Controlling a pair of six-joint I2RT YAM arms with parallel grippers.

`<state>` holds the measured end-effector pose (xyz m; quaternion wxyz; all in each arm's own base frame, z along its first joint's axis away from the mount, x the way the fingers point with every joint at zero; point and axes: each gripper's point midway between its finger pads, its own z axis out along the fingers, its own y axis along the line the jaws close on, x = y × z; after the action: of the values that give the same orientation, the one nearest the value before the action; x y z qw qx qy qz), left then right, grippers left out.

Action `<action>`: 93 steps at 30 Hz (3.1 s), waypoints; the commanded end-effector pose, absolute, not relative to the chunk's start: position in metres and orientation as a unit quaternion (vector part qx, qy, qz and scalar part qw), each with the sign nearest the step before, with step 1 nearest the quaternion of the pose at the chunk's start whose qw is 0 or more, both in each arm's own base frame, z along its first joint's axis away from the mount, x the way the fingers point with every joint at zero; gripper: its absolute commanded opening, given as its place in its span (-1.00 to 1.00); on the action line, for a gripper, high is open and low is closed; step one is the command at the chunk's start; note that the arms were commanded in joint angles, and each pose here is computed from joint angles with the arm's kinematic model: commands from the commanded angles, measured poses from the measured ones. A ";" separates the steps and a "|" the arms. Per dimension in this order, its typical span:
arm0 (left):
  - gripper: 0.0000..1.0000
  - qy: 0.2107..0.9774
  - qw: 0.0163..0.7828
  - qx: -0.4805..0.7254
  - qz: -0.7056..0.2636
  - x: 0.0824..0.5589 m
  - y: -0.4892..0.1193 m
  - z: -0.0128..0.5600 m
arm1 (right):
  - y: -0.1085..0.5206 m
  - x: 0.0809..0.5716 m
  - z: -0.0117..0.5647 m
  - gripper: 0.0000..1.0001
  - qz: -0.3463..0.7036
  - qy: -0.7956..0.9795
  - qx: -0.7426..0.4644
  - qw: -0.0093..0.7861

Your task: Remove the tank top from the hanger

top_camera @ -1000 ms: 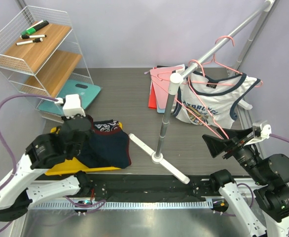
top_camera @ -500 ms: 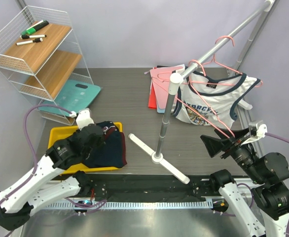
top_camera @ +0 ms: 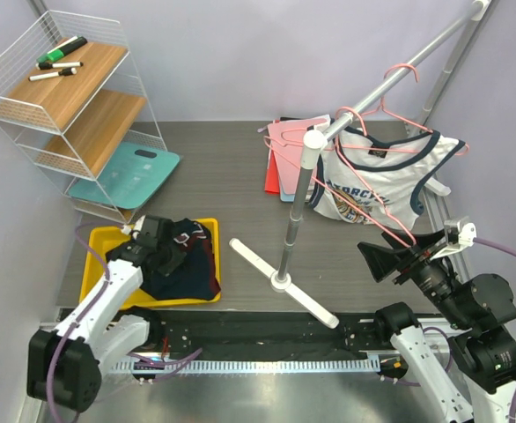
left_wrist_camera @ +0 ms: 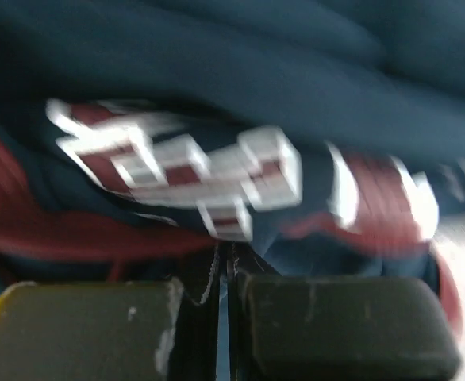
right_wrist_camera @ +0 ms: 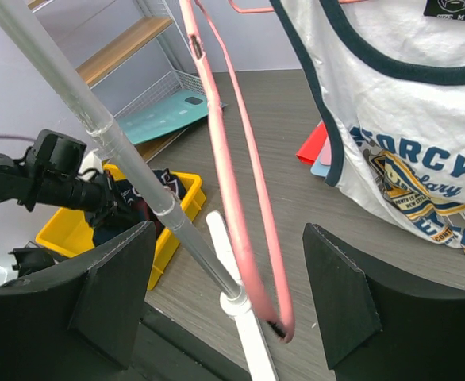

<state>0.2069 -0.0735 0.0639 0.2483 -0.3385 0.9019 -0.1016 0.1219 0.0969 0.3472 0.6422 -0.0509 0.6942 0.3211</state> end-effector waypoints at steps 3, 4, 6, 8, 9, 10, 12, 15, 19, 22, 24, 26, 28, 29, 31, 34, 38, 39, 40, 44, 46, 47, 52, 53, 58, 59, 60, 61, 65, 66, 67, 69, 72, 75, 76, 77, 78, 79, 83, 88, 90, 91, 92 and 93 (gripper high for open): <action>-1.00 0.860 0.148 -0.467 -0.142 0.184 -0.057 0.034 | 0.097 0.114 0.363 0.60 0.334 0.671 -0.056 0.660; -1.00 0.858 0.155 -0.470 -0.136 0.184 -0.052 0.036 | 0.097 0.115 0.361 0.60 0.333 0.673 -0.055 0.658; -1.00 0.851 0.181 -0.476 -0.131 0.183 -0.046 0.048 | 0.097 0.115 0.359 0.60 0.333 0.673 -0.055 0.658; -0.99 0.839 0.207 -0.486 -0.128 0.184 -0.039 0.059 | 0.097 0.115 0.358 0.60 0.333 0.674 -0.055 0.658; -0.99 0.829 0.239 -0.488 -0.130 0.188 -0.034 0.070 | 0.097 0.115 0.358 0.60 0.332 0.674 -0.056 0.657; -0.94 0.823 0.259 -0.488 -0.133 0.193 -0.031 0.080 | 0.098 0.115 0.358 0.60 0.333 0.674 -0.056 0.657; -0.54 0.816 0.282 -0.487 -0.135 0.193 -0.028 0.094 | 0.098 0.116 0.358 0.60 0.332 0.676 -0.055 0.656; 0.20 0.811 0.310 -0.479 -0.128 0.191 -0.021 0.115 | 0.099 0.118 0.357 0.60 0.332 0.679 -0.056 0.652; 0.52 0.806 0.347 -0.465 -0.117 0.188 -0.012 0.150 | 0.096 0.122 0.356 0.59 0.320 0.688 -0.049 0.649; 0.53 0.809 0.379 -0.429 -0.132 0.188 -0.014 0.183 | 0.087 0.124 0.359 0.60 0.301 0.694 -0.032 0.653; 0.51 0.819 0.400 -0.375 -0.169 0.193 -0.028 0.206 | 0.080 0.127 0.358 0.60 0.286 0.701 -0.013 0.653; 0.52 0.817 0.421 -0.336 -0.204 0.203 -0.039 0.223 | 0.063 0.134 0.350 0.59 0.250 0.719 0.033 0.648; 0.55 0.826 0.411 -0.309 -0.230 0.206 -0.052 0.228 | 0.048 0.143 0.341 0.56 0.215 0.738 0.077 0.635; 0.56 0.828 0.409 -0.297 -0.243 0.207 -0.058 0.230 | 0.039 0.145 0.330 0.56 0.190 0.753 0.100 0.621; 0.66 0.830 0.402 -0.277 -0.270 0.216 -0.069 0.234 | 0.023 0.151 0.318 0.56 0.149 0.769 0.145 0.604; 0.77 0.832 0.403 -0.243 -0.293 0.225 -0.086 0.245 | 0.022 0.158 0.306 0.56 0.138 0.783 0.161 0.584; 0.76 0.845 0.405 -0.188 -0.295 0.232 -0.115 0.255 | 0.017 0.160 0.298 0.56 0.128 0.785 0.186 0.576; 0.77 0.843 0.411 -0.173 -0.302 0.234 -0.124 0.259 | 0.014 0.160 0.295 0.56 0.119 0.786 0.191 0.576; 0.76 0.846 0.406 -0.145 -0.312 0.229 -0.141 0.261 | 0.006 0.160 0.291 0.56 0.098 0.788 0.201 0.574; 0.76 0.856 0.396 -0.093 -0.321 0.228 -0.171 0.255 | -0.005 0.166 0.268 0.57 0.049 0.807 0.216 0.547; 0.76 0.852 0.398 -0.083 -0.331 0.228 -0.177 0.257 | -0.006 0.165 0.267 0.57 0.048 0.807 0.223 0.545; 0.76 0.851 0.395 -0.073 -0.337 0.225 -0.180 0.257 | -0.009 0.164 0.268 0.57 0.042 0.804 0.230 0.547; 0.76 0.839 0.414 -0.039 -0.351 0.220 -0.182 0.271 | 0.002 0.159 0.264 0.61 0.087 0.803 0.253 0.533; 0.77 0.837 0.417 -0.034 -0.354 0.219 -0.182 0.275 | 0.007 0.159 0.256 0.61 0.096 0.809 0.253 0.522; 0.77 0.824 0.408 0.005 -0.392 0.203 -0.192 0.290 | 0.019 0.163 0.237 0.62 0.130 0.808 0.292 0.495; 0.78 0.820 0.410 0.010 -0.399 0.200 -0.193 0.295 | 0.023 0.165 0.226 0.62 0.139 0.811 0.298 0.483; 0.78 0.816 0.415 0.013 -0.404 0.197 -0.192 0.300 | 0.032 0.165 0.221 0.61 0.162 0.813 0.298 0.473; 0.79 0.812 0.415 0.019 -0.410 0.194 -0.193 0.305 | 0.039 0.168 0.223 0.61 0.193 0.798 0.315 0.476; 0.83 0.793 0.433 0.034 -0.427 0.180 -0.189 0.326 | 0.050 0.179 0.192 0.61 0.213 0.796 0.340 0.453; 0.83 0.789 0.435 0.038 -0.432 0.177 -0.190 0.330 | 0.049 0.184 0.191 0.60 0.212 0.792 0.346 0.457; 0.83 0.786 0.431 0.042 -0.441 0.173 -0.191 0.333 | 0.049 0.186 0.184 0.60 0.207 0.793 0.350 0.453; 0.83 0.781 0.427 0.051 -0.453 0.167 -0.193 0.337 | 0.048 0.195 0.183 0.60 0.207 0.784 0.361 0.461; 0.83 0.774 0.422 0.060 -0.467 0.156 -0.193 0.341 | 0.040 0.207 0.173 0.60 0.181 0.778 0.372 0.474; 0.83 0.772 0.426 0.068 -0.468 0.147 -0.189 0.345 | 0.020 0.218 0.161 0.57 0.127 0.763 0.402 0.491; 0.84 0.771 0.427 0.070 -0.467 0.145 -0.187 0.346 | 0.016 0.219 0.152 0.55 0.117 0.760 0.411 0.490; 0.84 0.772 0.428 0.073 -0.464 0.142 -0.185 0.347 | 0.014 0.223 0.152 0.54 0.114 0.753 0.415 0.497; 0.84 0.773 0.428 0.075 -0.463 0.140 -0.184 0.348 | 0.015 0.232 0.157 0.53 0.123 0.743 0.416 0.509; 0.85 0.772 0.429 0.078 -0.463 0.138 -0.183 0.349 | 0.014 0.235 0.156 0.51 0.121 0.741 0.418 0.512; 0.85 0.775 0.420 0.088 -0.464 0.128 -0.181 0.349 | -0.005 0.251 0.163 0.50 0.085 0.740 0.423 0.516; 0.86 0.783 0.410 0.097 -0.458 0.128 -0.183 0.341 | -0.049 0.263 0.170 0.51 0.074 0.731 0.452 0.507; 0.86 0.787 0.404 0.101 -0.456 0.129 -0.184 0.338 | -0.068 0.259 0.175 0.51 0.057 0.720 0.462 0.515; 0.86 0.786 0.404 0.105 -0.455 0.128 -0.184 0.339 | -0.075 0.257 0.181 0.53 0.049 0.715 0.461 0.523; 0.86 0.788 0.403 0.106 -0.453 0.128 -0.183 0.338 | -0.082 0.255 0.184 0.55 0.038 0.717 0.454 0.528; 0.86 0.788 0.405 0.105 -0.452 0.128 -0.183 0.338 | -0.087 0.255 0.190 0.56 0.037 0.712 0.452 0.536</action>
<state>0.1348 -0.1815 0.3311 0.4042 0.0782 0.7930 -0.4490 0.2430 -0.0704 0.1401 0.4682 0.4969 0.7300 0.0315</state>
